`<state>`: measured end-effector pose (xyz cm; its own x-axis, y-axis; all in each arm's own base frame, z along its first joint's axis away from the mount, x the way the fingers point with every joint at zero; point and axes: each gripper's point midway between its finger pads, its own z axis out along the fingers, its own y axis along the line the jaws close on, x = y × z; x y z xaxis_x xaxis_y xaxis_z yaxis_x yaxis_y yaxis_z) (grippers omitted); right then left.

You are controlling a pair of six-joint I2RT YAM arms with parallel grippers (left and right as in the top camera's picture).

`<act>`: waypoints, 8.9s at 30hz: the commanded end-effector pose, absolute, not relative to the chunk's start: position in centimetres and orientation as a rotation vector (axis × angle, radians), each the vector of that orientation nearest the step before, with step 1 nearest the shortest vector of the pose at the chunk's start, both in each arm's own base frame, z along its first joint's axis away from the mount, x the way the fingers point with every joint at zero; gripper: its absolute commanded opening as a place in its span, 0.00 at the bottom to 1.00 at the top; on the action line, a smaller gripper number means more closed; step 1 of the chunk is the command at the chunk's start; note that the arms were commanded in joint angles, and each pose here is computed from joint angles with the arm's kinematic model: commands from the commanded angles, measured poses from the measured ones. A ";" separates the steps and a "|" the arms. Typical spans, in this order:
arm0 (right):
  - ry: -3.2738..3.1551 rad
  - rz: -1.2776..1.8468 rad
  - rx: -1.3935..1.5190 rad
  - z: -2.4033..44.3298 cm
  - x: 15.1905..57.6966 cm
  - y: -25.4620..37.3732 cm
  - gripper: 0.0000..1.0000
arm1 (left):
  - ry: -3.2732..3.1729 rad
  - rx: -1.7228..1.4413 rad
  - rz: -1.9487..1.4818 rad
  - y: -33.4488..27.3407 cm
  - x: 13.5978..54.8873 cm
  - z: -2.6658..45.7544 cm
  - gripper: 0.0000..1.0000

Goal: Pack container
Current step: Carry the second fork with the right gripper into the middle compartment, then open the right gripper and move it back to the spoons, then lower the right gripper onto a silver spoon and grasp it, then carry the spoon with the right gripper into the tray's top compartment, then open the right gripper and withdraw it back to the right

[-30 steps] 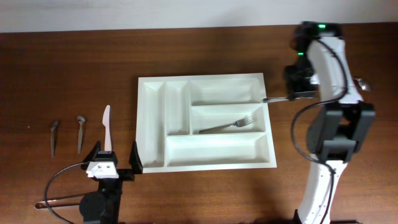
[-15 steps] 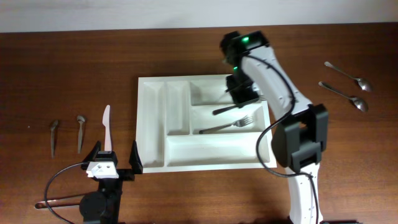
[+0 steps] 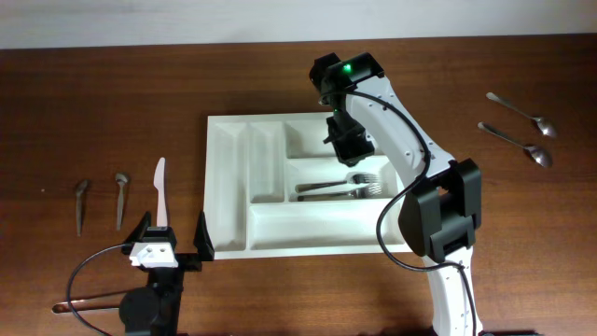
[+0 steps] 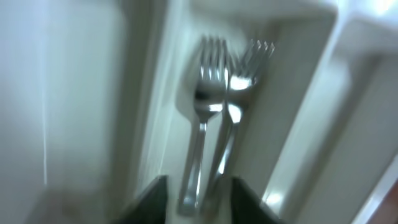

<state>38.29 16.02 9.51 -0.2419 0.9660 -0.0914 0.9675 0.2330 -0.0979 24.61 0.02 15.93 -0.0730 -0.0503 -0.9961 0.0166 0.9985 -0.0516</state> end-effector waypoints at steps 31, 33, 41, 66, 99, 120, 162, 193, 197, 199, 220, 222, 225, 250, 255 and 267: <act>2.528 -0.494 1.831 11.1 37.5 -17.6 0.99 | 1.644 -0.044 -0.046 0.3 24.6 15.8 0.99; 2.472 -0.446 1.857 10.9 38.1 -18.8 0.99 | 1.644 -0.044 -0.047 0.3 24.6 15.8 0.99; 2.273 0.208 1.915 10.7 44.2 -20.2 0.99 | 1.644 -0.044 -0.047 0.3 24.6 15.8 0.99; 1.921 -0.035 2.385 5.3 41.9 -23.1 0.99 | 1.644 -0.044 -0.047 0.3 24.6 15.8 0.99; 1.696 -0.014 2.548 2.4 42.4 -24.7 0.99 | 1.644 -0.044 -0.047 0.3 24.6 15.8 0.99; 1.720 -0.038 2.566 1.3 42.0 -24.5 0.99 | 1.644 -0.044 -0.047 0.3 24.6 15.8 0.99; 1.724 -0.024 2.564 -1.0 42.7 -24.8 0.19 | 1.644 -0.044 -0.047 0.3 24.6 15.8 0.99; 2.149 0.361 2.137 11.4 51.4 -8.8 0.04 | 1.644 -0.044 -0.047 0.3 24.6 15.8 0.99; 2.293 0.348 2.056 11.6 51.1 -2.4 0.04 | 1.644 -0.044 -0.047 0.3 24.6 15.8 0.99; 2.348 0.327 2.049 11.4 50.4 0.5 0.04 | 1.644 -0.044 -0.047 0.3 24.6 15.8 0.99; 2.455 0.132 1.951 10.3 46.8 14.7 0.13 | 1.644 -0.044 -0.047 0.3 24.6 15.8 0.99; 2.452 0.134 1.950 10.3 46.9 14.6 0.22 | 1.644 -0.044 -0.047 0.3 24.6 15.8 0.99; 2.444 0.131 1.959 10.3 47.0 14.2 0.27 | 1.644 -0.044 -0.047 0.3 24.6 15.8 0.99; 2.534 -0.115 1.622 10.4 47.3 -15.9 0.99 | 1.644 -0.044 -0.047 0.3 24.6 15.8 0.99; 2.692 -0.151 1.300 10.6 46.4 -20.7 0.99 | 1.644 -0.044 -0.047 0.3 24.6 15.8 0.99; 2.383 0.189 1.569 11.3 48.4 -24.7 0.99 | 1.644 -0.044 -0.047 0.3 24.6 15.8 0.99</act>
